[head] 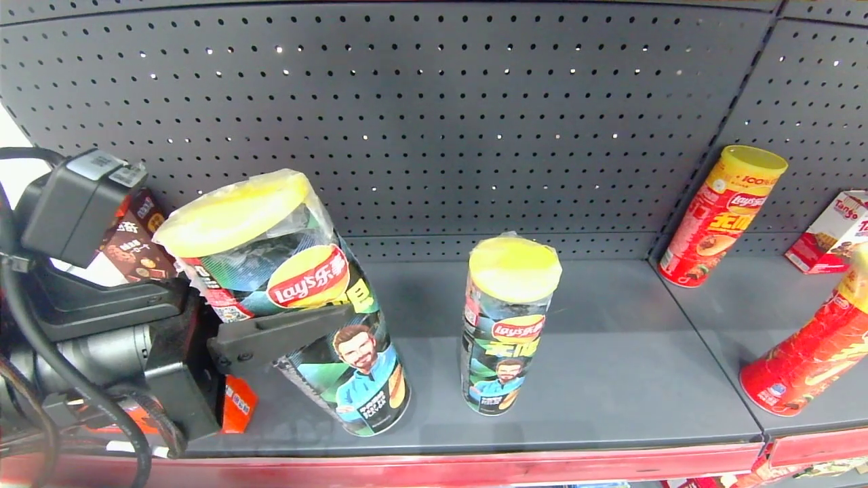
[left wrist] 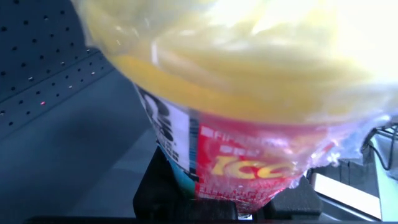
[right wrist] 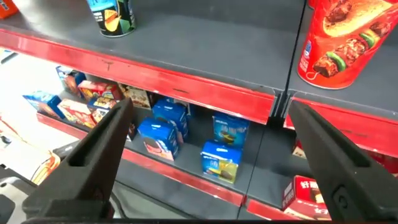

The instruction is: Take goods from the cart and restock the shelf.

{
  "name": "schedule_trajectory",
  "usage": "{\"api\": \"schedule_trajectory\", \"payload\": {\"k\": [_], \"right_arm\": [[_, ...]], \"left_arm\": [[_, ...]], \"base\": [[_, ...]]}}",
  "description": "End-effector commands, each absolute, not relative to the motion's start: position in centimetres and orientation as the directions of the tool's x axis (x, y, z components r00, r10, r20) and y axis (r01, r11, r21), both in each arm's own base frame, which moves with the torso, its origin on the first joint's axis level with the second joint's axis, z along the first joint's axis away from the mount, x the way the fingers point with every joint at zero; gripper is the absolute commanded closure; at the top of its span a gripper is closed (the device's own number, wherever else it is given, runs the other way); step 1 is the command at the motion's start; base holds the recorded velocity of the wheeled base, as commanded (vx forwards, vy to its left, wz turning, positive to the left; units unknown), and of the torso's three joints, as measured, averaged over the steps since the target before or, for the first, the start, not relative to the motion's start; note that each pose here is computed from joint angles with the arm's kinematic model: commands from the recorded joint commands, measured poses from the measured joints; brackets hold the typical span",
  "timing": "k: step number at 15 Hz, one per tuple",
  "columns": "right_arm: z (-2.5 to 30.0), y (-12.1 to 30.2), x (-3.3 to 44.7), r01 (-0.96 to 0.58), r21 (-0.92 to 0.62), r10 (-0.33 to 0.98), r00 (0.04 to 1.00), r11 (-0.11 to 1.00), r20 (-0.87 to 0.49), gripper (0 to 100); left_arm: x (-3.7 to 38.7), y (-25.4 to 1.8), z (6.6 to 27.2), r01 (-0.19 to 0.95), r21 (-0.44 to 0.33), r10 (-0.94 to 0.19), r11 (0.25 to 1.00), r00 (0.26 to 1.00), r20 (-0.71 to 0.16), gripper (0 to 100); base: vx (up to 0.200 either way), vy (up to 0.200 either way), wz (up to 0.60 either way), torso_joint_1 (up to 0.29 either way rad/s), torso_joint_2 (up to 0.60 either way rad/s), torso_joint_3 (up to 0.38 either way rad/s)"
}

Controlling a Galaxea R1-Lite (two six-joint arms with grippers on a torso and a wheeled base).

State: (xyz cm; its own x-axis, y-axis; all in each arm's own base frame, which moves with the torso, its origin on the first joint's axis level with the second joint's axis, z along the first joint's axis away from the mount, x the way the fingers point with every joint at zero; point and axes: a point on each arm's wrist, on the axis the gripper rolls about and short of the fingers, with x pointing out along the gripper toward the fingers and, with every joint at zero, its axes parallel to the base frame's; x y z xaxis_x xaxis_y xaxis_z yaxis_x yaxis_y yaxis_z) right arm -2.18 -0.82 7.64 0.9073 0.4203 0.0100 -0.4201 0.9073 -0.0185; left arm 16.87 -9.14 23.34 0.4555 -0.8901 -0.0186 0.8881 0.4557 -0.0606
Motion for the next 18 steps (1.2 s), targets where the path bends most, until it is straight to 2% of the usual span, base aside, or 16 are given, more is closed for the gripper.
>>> {"api": "schedule_trajectory", "payload": {"k": [1, 8, 10, 14, 18], "right_arm": [[7.6, -0.8, -2.1, -0.419, -0.012, 0.419, 0.908, 0.908, 0.006, 0], [7.6, -0.8, -2.1, -0.418, -0.006, 0.418, 0.909, 0.909, 0.006, 0], [7.6, -0.8, -2.1, -0.418, -0.006, 0.418, 0.909, 0.909, 0.006, 0], [7.6, -0.8, -2.1, -0.418, -0.006, 0.418, 0.909, 0.909, 0.006, 0], [7.6, -0.8, -2.1, -0.418, -0.006, 0.418, 0.909, 0.909, 0.006, 0]], "left_arm": [[16.7, -9.7, 23.7, 0.902, -0.054, -0.904, 0.427, 0.428, -0.010, 100], [17.7, -10.3, 24.8, 0.906, -0.043, -0.907, 0.421, 0.422, 0.010, 100], [18.1, -10.3, 24.8, 0.853, -0.054, -0.855, 0.519, 0.519, -0.003, 100], [20.9, -10.7, 25.3, 0.830, -0.057, -0.831, 0.555, 0.555, -0.013, 100], [23.8, -11.1, 23.7, 0.804, -0.108, -0.811, 0.584, 0.572, -0.124, 100]], "base": [[0.000, 0.000, 0.00, 0.000, 0.00, 0.000], [0.000, 0.000, 0.00, 0.000, 0.00, 0.000], [0.000, 0.000, 0.00, 0.000, 0.00, 0.000], [0.000, 0.000, 0.00, 0.000, 0.00, 0.000], [0.000, 0.000, 0.00, 0.000, 0.00, 0.000]]}}
